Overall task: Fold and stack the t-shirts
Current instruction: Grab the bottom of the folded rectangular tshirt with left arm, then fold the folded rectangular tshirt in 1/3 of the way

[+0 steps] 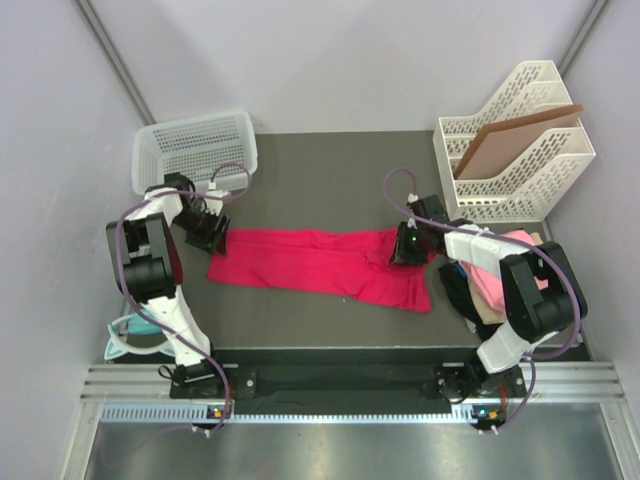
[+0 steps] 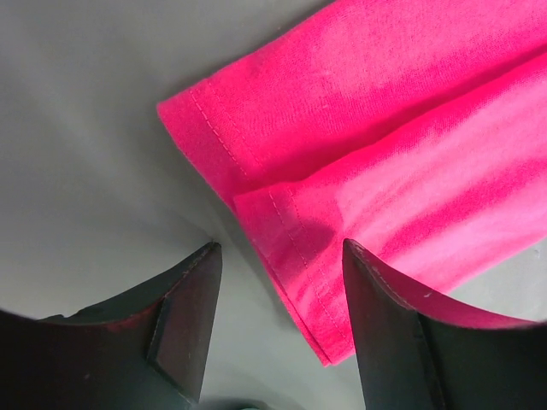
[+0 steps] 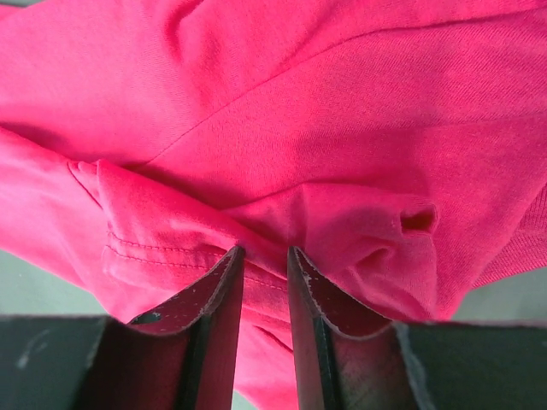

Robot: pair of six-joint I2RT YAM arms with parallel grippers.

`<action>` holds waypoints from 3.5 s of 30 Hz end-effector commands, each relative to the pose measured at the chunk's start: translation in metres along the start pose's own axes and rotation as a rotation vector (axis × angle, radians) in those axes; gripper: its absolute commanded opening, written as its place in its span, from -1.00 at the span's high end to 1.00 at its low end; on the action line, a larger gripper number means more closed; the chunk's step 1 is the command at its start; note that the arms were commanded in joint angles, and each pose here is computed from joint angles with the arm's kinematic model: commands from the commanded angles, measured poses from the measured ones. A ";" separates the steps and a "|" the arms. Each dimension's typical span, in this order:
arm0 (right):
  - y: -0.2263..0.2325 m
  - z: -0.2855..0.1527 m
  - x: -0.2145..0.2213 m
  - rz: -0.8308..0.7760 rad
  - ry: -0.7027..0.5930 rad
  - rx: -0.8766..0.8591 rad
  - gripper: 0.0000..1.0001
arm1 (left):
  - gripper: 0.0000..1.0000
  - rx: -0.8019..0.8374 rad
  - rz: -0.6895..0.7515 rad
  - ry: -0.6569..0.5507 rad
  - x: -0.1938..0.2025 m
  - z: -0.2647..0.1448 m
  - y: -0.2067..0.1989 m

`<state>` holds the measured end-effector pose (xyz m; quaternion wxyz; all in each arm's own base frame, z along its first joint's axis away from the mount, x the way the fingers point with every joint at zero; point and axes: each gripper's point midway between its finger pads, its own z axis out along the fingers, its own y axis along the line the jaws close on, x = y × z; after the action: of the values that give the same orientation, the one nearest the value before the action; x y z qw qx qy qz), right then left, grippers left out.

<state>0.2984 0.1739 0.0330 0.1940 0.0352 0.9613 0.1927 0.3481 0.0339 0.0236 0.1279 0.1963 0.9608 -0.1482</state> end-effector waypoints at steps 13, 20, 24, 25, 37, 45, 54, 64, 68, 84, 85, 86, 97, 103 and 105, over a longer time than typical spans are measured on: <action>0.007 -0.006 0.000 -0.039 -0.030 -0.022 0.46 | 0.42 0.107 0.026 0.101 0.022 0.035 -0.039; 0.007 -0.006 0.001 -0.046 -0.023 -0.022 0.48 | 1.00 0.067 0.042 0.101 0.022 0.017 -0.034; 0.007 -0.009 -0.001 -0.057 -0.032 -0.025 0.48 | 1.00 -0.001 0.056 0.062 0.015 -0.012 -0.022; 0.008 -0.010 -0.002 -0.058 -0.037 -0.028 0.48 | 1.00 -0.031 0.060 0.058 0.013 -0.019 -0.015; 0.013 -0.025 -0.008 -0.095 -0.069 -0.042 0.42 | 1.00 -0.148 0.020 0.019 0.018 -0.075 0.030; 0.010 -0.032 -0.007 -0.102 -0.085 -0.035 0.41 | 1.00 -0.101 -0.027 -0.024 -0.011 -0.108 0.008; 0.012 -0.034 -0.007 -0.099 -0.096 -0.048 0.41 | 1.00 -0.149 0.058 -0.006 -0.037 -0.123 -0.061; 0.007 -0.041 -0.004 -0.107 -0.113 -0.044 0.41 | 1.00 -0.129 0.107 0.160 -0.035 -0.072 -0.123; 0.004 -0.041 0.000 -0.108 -0.109 -0.041 0.42 | 1.00 -0.097 0.107 0.161 -0.046 -0.062 -0.142; 0.005 -0.045 -0.003 -0.105 -0.115 -0.044 0.42 | 1.00 0.003 0.124 0.172 -0.070 -0.005 -0.230; 0.004 -0.044 -0.001 -0.104 -0.111 -0.040 0.42 | 1.00 0.016 0.126 0.190 -0.067 0.001 -0.235; 0.004 -0.044 -0.001 -0.104 -0.113 -0.039 0.42 | 1.00 0.033 0.120 0.204 -0.064 0.005 -0.239; 0.002 -0.047 -0.002 -0.100 -0.112 -0.023 0.42 | -0.45 0.313 0.190 0.178 -0.089 -0.030 -0.301; 0.003 -0.049 -0.004 -0.101 -0.114 -0.019 0.41 | -0.55 0.317 0.175 -0.041 -0.122 -0.093 -0.276; 0.003 -0.049 -0.003 -0.099 -0.111 -0.018 0.42 | -0.55 0.265 0.101 -0.065 -0.118 -0.096 -0.234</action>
<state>0.2725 0.1589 0.0571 0.2249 0.0005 0.9563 0.1867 0.3259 -0.2405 0.1766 0.0903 0.3026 0.9076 -0.2766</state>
